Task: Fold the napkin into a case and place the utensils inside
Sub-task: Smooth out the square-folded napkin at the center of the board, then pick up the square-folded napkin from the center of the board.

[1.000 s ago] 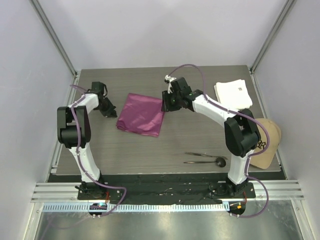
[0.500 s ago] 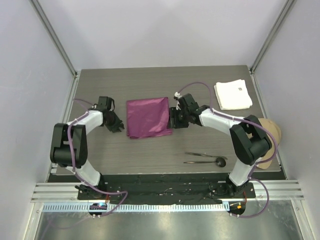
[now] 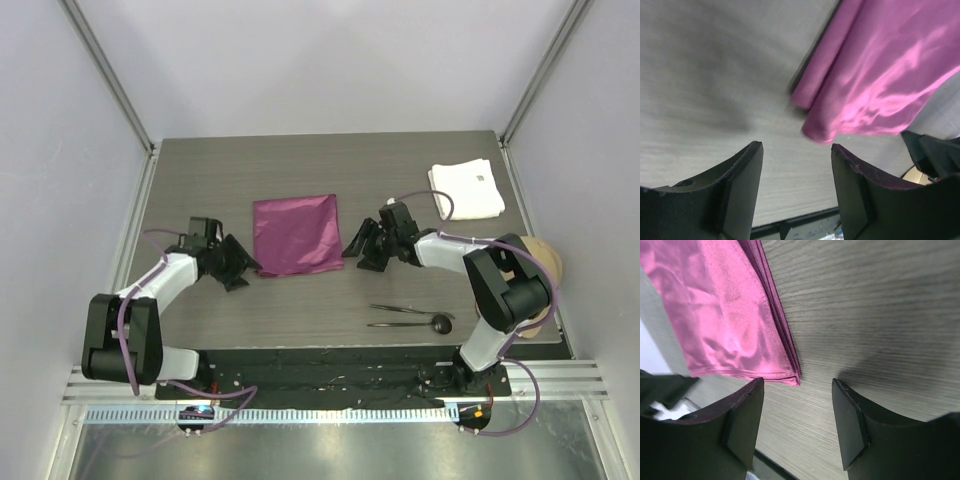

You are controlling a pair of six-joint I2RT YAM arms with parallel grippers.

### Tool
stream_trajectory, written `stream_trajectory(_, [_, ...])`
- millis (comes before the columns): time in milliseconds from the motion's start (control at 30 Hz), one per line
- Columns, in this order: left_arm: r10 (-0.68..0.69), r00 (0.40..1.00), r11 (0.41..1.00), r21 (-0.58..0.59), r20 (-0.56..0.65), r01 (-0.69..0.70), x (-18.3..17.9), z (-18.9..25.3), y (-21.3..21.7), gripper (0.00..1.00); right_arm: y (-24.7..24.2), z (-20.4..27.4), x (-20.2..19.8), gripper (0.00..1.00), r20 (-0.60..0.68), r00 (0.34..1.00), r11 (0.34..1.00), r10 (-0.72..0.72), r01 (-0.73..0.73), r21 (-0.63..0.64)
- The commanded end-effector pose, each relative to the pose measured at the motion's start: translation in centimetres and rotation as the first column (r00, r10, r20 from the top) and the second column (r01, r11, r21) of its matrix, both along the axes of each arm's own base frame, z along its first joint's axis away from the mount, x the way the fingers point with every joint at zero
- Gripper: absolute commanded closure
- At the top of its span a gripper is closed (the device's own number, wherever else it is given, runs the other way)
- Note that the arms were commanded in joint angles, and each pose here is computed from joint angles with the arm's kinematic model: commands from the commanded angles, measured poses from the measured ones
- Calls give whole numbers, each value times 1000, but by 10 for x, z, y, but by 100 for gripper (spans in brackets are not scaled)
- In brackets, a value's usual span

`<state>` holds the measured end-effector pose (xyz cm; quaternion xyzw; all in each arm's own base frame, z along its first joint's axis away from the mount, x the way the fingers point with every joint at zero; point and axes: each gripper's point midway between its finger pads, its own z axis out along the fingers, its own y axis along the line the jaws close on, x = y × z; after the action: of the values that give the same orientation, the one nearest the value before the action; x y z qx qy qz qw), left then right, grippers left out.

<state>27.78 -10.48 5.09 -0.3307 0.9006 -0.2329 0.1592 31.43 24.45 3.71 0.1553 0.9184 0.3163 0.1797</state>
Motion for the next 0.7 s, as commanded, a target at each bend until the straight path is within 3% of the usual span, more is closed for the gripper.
stream_trajectory(0, [35,998,995,-91,61,-29,3,13,-15,39,13,11,7,38,-19,994,988,-104,106,111])
stream_trajectory(367, [33,996,996,-87,84,-26,14,7,-24,40,11,-4,0,41,-48,989,986,-143,146,81])
stream_trajectory(667, [1,1000,996,-90,18,1,21,-7,-31,43,9,-10,-1,43,-95,976,976,-198,205,68])
